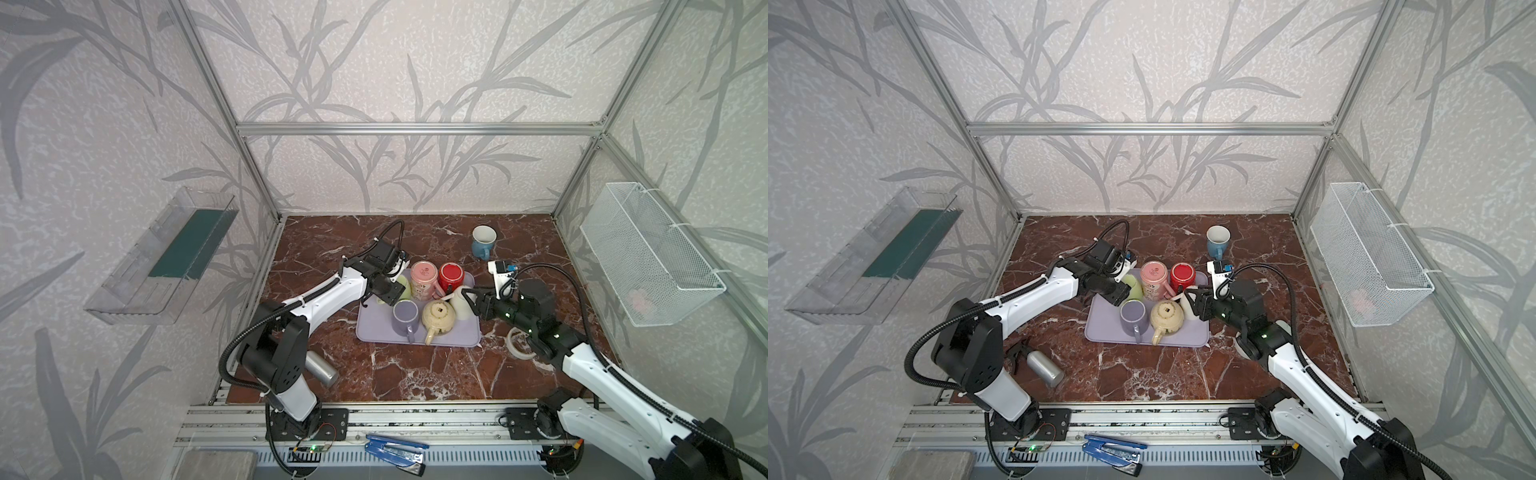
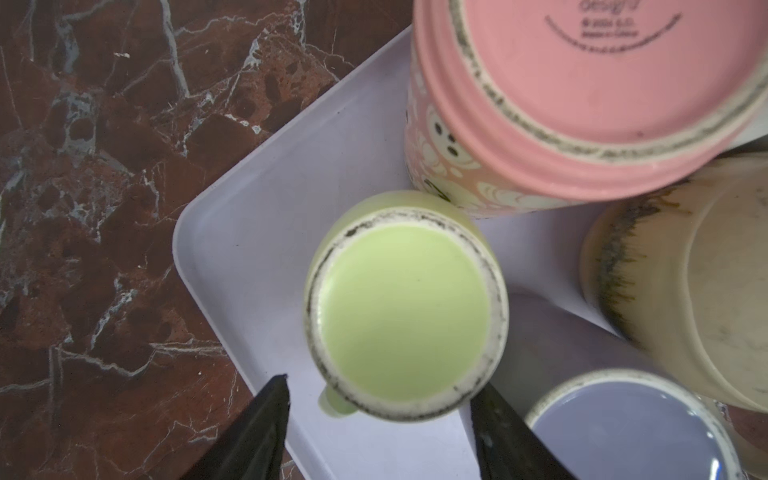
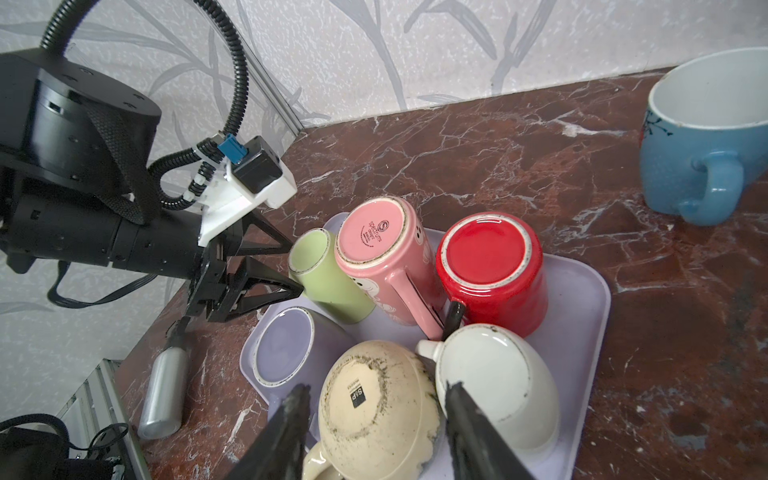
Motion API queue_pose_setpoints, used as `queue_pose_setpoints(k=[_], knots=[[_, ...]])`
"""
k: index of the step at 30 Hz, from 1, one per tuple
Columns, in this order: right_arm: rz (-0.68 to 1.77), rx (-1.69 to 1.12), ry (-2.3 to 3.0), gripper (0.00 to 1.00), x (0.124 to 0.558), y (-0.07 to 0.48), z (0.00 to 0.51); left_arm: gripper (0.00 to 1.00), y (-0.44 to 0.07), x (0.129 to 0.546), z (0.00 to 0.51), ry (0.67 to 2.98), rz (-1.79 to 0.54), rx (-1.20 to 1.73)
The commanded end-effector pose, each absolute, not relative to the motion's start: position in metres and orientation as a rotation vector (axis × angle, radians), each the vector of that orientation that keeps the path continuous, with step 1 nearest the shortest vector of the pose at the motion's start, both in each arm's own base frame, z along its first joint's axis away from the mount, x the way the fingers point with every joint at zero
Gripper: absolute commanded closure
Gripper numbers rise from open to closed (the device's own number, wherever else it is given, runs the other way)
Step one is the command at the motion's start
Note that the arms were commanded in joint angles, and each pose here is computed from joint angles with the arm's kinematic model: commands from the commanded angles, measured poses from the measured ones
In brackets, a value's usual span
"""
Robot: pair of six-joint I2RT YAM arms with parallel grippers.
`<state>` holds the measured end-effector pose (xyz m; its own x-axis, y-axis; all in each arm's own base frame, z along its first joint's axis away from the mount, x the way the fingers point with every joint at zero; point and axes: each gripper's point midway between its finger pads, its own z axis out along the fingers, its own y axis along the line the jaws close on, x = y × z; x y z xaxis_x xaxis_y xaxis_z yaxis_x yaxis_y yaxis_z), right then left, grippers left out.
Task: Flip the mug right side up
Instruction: 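Lower the left gripper onto the upside-down green mug and close it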
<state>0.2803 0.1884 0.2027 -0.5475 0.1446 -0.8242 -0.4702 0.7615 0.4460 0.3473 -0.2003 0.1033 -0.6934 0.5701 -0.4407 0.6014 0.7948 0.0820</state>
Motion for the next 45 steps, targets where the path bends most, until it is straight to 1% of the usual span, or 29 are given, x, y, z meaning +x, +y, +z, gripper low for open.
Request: queue_pose_setpoints(k=[1,7,14,17,21,23,26,28,30,34,35,41,45], knots=[[0.811,-0.256,1.987,0.47,0.281,0.191,0.203,0.36,-0.2,0.352,0.107,2.524,-0.078,0.9],[0.81,-0.257,1.994,0.47,0.282,0.192,0.201,0.43,-0.198,0.353,0.102,2.53,-0.061,0.897],[0.807,-0.255,1.998,0.47,0.283,0.192,0.199,0.63,-0.194,0.354,0.099,2.527,-0.04,0.865],[0.806,-0.255,1.998,0.47,0.283,0.192,0.199,0.68,-0.194,0.353,0.099,2.53,-0.04,0.861],[0.806,-0.256,1.998,0.47,0.283,0.192,0.199,0.77,-0.193,0.353,0.099,2.531,-0.038,0.855],[0.805,-0.255,1.999,0.47,0.283,0.192,0.199,0.79,-0.194,0.352,0.098,2.536,-0.041,0.856],[0.805,-0.256,2.0,0.47,0.283,0.192,0.199,0.79,-0.196,0.351,0.096,2.541,-0.054,0.861],[0.804,-0.255,1.998,0.47,0.283,0.192,0.199,0.77,-0.197,0.351,0.094,2.549,-0.057,0.862],[0.804,-0.255,2.001,0.47,0.283,0.192,0.198,0.72,-0.197,0.35,0.093,2.558,-0.059,0.863],[0.802,-0.254,2.002,0.47,0.284,0.192,0.198,0.58,-0.197,0.35,0.088,2.573,-0.052,0.868],[0.802,-0.256,2.001,0.47,0.284,0.192,0.198,0.57,-0.197,0.349,0.087,2.577,-0.051,0.872],[0.801,-0.257,2.007,0.47,0.284,0.193,0.196,0.55,-0.199,0.35,0.081,2.594,-0.061,0.879],[0.8,-0.257,2.011,0.47,0.285,0.194,0.195,0.58,-0.202,0.352,0.079,2.601,-0.07,0.879]])
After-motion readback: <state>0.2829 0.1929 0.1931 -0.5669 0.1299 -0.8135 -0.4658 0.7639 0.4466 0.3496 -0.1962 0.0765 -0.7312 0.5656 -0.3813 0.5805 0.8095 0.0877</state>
